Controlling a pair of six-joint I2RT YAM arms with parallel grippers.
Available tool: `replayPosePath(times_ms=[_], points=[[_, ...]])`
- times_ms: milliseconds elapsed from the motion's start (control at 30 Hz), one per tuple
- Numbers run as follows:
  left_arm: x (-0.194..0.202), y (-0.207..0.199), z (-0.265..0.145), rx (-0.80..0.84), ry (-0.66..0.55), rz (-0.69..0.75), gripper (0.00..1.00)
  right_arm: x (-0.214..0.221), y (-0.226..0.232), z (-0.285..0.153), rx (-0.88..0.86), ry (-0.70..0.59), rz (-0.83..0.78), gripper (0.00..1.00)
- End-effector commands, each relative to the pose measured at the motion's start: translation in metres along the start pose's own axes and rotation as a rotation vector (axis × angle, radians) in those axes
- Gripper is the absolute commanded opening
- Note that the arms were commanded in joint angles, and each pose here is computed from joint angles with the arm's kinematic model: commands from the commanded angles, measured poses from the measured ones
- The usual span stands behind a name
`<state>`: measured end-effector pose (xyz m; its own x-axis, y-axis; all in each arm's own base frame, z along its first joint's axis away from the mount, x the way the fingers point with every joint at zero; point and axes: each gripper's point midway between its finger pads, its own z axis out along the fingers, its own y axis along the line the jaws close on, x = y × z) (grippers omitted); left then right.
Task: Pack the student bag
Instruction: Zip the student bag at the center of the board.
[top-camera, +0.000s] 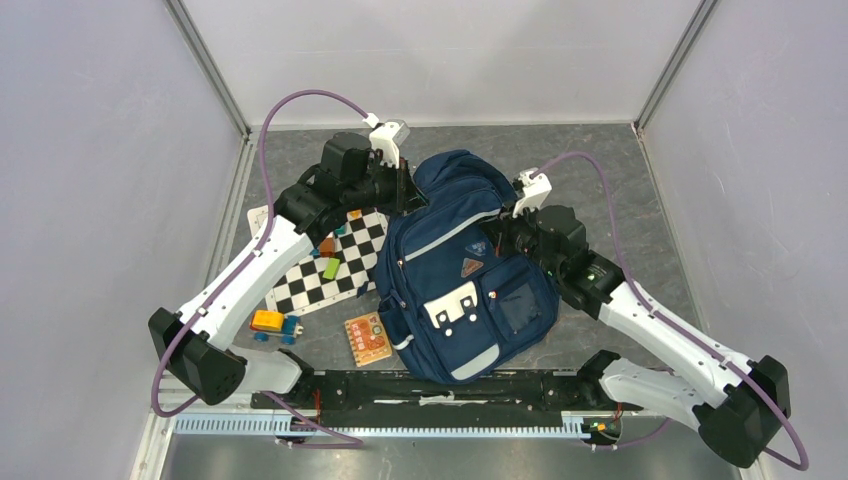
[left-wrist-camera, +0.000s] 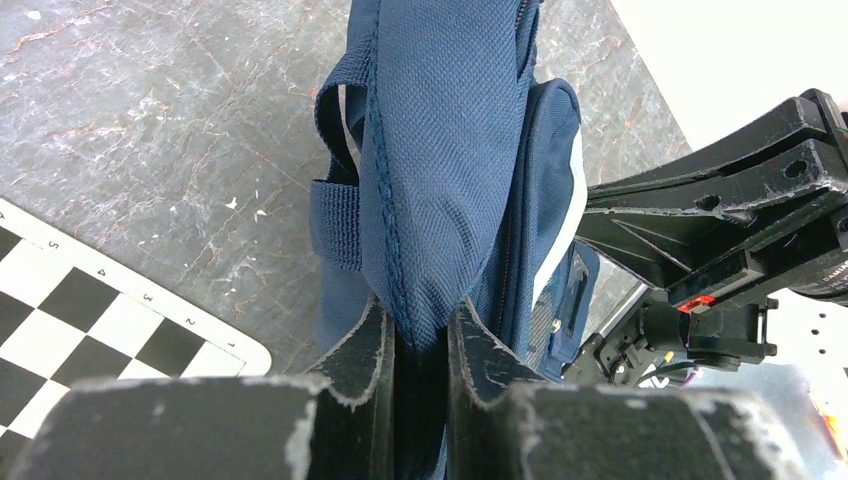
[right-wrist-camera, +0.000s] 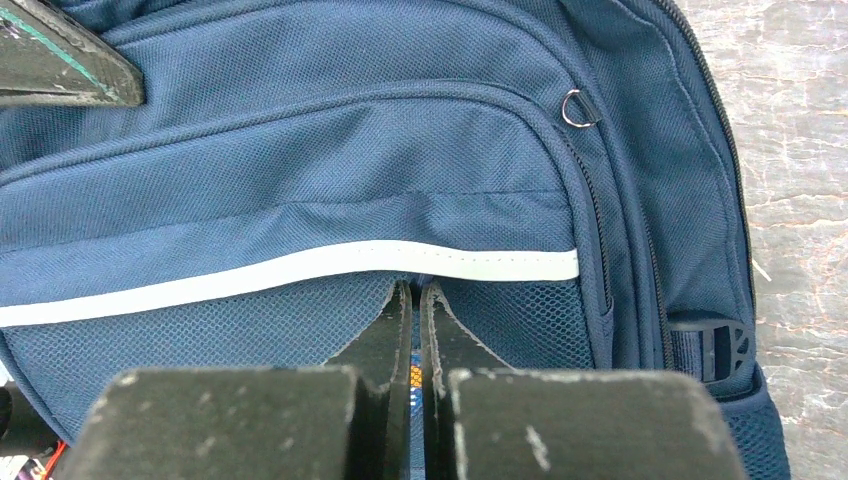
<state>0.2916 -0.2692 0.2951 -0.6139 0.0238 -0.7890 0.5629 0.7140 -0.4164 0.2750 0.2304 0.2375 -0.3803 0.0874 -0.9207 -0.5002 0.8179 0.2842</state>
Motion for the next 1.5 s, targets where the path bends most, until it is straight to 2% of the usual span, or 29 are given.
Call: replayPosePath(times_ms=[0,267,467,833,933,1033,1067,1133,1200,1267,1367,1467], points=[[-0.083,-0.05,-0.03,0.156,-0.289,0.031,0.02,-0.007,0.059,-0.013,-0.254,-0.026,0.061,0.0],[-0.082,-0.048,-0.028,0.148,-0.288,0.036,0.02,0.023,0.094,-0.017,-0.361,0.024,0.104,0.0],[-0.082,-0.045,-0.028,0.133,-0.285,0.045,0.02,0.02,0.136,-0.024,-0.446,0.029,0.078,0.0],[-0.083,-0.043,-0.027,0.119,-0.288,0.05,0.02,0.038,0.258,-0.049,-0.696,0.085,-0.065,0.0],[-0.081,-0.041,-0.026,0.112,-0.283,0.052,0.02,0.042,0.268,-0.048,-0.678,0.093,-0.132,0.0],[-0.073,-0.033,-0.022,0.087,-0.265,0.058,0.02,0.04,0.255,-0.045,-0.604,0.089,-0.178,0.01],[-0.069,-0.029,-0.019,0.074,-0.254,0.059,0.02,0.038,0.245,-0.044,-0.562,0.079,-0.193,0.09],[-0.06,-0.022,-0.013,0.054,-0.224,0.053,0.02,0.037,0.215,-0.042,-0.445,0.073,-0.235,0.31],[-0.048,-0.015,-0.006,0.037,-0.198,0.047,0.02,0.034,0.176,-0.035,-0.306,0.086,-0.247,0.59],[-0.035,-0.003,-0.001,-0.005,-0.175,0.037,0.02,0.04,0.135,-0.026,-0.207,0.141,-0.262,0.76],[-0.012,0.021,0.005,-0.095,-0.154,-0.004,0.02,0.045,0.075,-0.018,-0.05,0.2,-0.26,0.89],[0.011,0.039,0.006,-0.152,-0.153,-0.052,0.02,0.055,0.018,-0.02,0.089,0.254,-0.227,0.94]])
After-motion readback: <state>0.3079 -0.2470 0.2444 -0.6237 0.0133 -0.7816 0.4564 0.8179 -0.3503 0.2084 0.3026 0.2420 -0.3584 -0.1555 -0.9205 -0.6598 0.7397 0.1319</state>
